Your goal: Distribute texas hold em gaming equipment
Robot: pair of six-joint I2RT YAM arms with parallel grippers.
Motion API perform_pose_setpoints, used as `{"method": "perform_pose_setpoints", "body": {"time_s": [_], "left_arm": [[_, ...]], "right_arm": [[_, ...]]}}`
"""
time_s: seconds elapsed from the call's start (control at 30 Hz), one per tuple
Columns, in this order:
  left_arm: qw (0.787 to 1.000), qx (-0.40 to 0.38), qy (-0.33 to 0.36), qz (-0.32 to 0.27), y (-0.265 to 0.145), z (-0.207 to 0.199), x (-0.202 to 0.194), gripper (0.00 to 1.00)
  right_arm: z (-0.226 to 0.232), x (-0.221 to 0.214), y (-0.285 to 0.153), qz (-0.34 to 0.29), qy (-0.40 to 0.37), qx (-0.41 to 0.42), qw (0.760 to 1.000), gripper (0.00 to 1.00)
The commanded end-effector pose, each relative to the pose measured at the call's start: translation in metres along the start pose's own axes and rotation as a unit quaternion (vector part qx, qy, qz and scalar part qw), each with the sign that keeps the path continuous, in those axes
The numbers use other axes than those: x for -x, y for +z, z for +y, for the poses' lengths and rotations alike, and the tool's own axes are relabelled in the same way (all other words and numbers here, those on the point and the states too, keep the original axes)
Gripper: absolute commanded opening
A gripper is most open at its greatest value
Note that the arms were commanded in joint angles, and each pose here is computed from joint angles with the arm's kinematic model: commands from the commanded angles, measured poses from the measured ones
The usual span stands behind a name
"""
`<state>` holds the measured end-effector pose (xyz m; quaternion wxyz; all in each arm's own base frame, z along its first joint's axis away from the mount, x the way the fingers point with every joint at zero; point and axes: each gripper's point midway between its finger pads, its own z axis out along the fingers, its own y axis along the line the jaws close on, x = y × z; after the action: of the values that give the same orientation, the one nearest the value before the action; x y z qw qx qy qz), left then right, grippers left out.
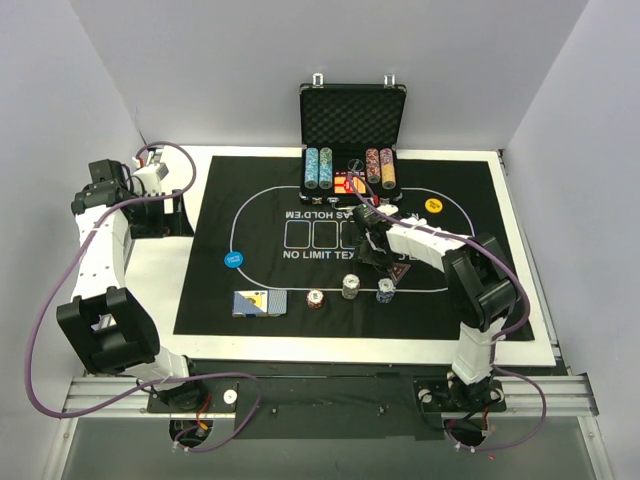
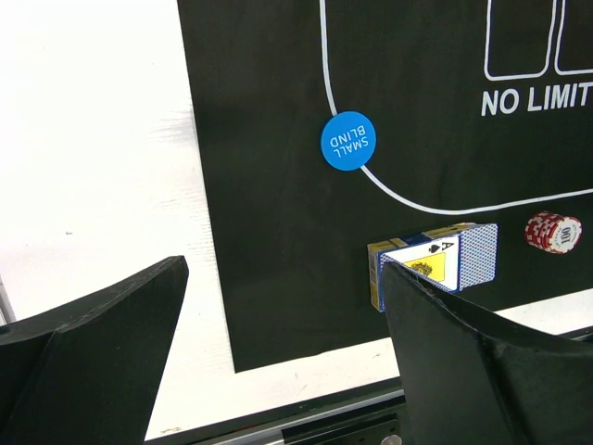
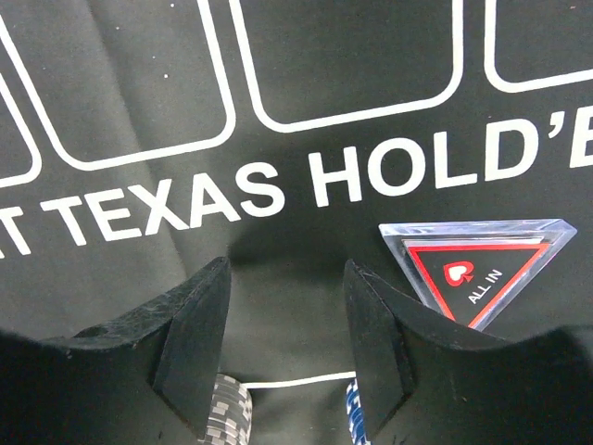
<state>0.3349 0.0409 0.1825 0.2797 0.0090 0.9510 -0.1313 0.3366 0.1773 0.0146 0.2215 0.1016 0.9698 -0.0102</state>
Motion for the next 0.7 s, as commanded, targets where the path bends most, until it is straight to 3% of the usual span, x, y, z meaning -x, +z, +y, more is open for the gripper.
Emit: {"method": "perform_pose_setpoints", "body": {"time_s": [0.0,0.37,0.67], "left_arm": [[0.999,0.011,0.017,-0.028,-0.015,0.0,0.017,0.97],[0.999,0.011,0.019,-0.027,-0.014,0.001,0.015,0.97],[0.999,0.01,0.017,-0.026,-0.011,0.002,0.016,0.97]], "right_arm": [[-0.014,-0.003,0.003,0.001,0.025,-0.028,0.999,0.47],[-0.092,0.0,0.009,-0.012,0.126,-0.088,0.988,0.47],[-0.145,-0.01,-0.008,-0.035,0.167,-0.139,0.975,0.44]]}}
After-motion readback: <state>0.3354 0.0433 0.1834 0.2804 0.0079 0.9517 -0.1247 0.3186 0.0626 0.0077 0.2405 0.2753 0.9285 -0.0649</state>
